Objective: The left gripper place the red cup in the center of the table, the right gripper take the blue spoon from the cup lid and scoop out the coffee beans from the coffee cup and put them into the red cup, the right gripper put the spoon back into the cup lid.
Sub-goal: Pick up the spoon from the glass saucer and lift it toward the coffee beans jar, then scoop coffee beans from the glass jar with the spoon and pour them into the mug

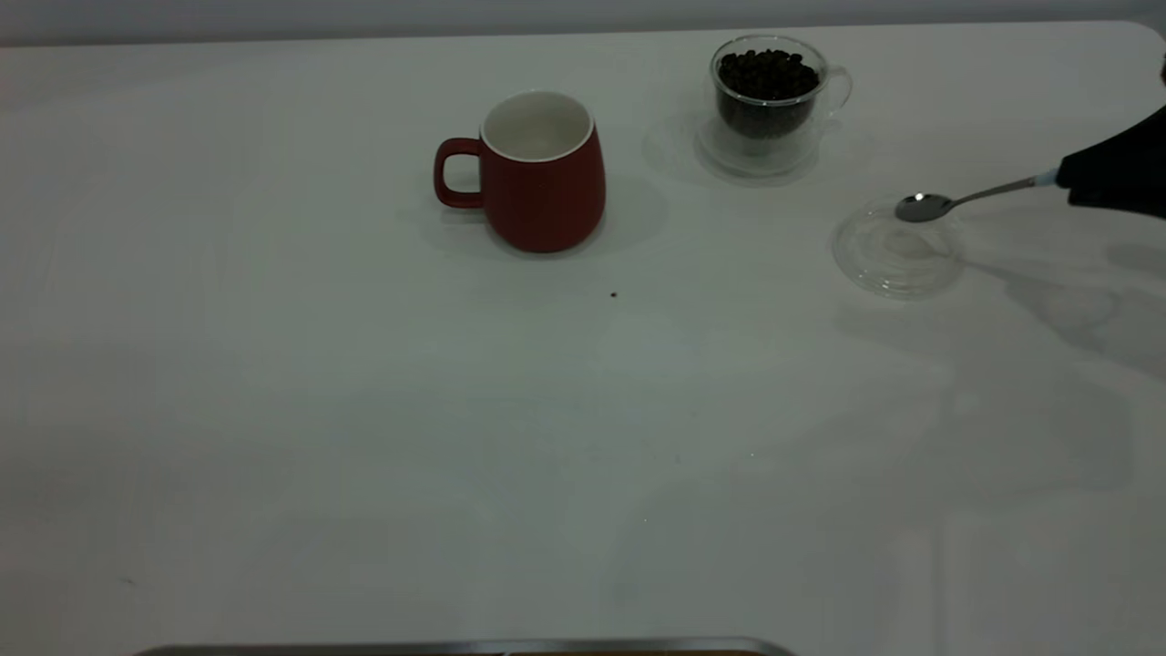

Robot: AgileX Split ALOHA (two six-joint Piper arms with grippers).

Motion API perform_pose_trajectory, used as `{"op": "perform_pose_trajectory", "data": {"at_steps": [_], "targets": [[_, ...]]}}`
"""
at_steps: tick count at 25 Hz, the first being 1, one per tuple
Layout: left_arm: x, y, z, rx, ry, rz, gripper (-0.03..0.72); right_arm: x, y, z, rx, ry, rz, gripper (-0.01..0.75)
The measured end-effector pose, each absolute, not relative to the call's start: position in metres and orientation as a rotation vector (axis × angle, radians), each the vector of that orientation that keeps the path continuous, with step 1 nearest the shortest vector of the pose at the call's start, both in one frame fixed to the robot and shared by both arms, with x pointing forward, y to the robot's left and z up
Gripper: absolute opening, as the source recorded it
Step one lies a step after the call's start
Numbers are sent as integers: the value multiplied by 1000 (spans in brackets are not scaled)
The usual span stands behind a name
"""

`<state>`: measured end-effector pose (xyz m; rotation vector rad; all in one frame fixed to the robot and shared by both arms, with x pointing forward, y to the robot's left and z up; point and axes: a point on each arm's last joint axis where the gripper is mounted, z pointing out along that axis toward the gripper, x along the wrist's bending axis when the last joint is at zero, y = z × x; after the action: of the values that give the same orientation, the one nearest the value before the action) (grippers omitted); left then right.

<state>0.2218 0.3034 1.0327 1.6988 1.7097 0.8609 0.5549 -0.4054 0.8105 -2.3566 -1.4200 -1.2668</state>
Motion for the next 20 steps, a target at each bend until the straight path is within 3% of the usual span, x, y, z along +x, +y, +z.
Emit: {"op": "perform_pose_trajectory", "data": {"at_steps": [6, 20], "targets": [[222, 303, 1033, 1699, 1710, 861, 577, 560, -399, 837, -2336, -1482, -1340, 112], [222, 303, 1033, 1699, 1710, 861, 577, 638, -322, 883, -2332, -1855, -1389, 112]]}}
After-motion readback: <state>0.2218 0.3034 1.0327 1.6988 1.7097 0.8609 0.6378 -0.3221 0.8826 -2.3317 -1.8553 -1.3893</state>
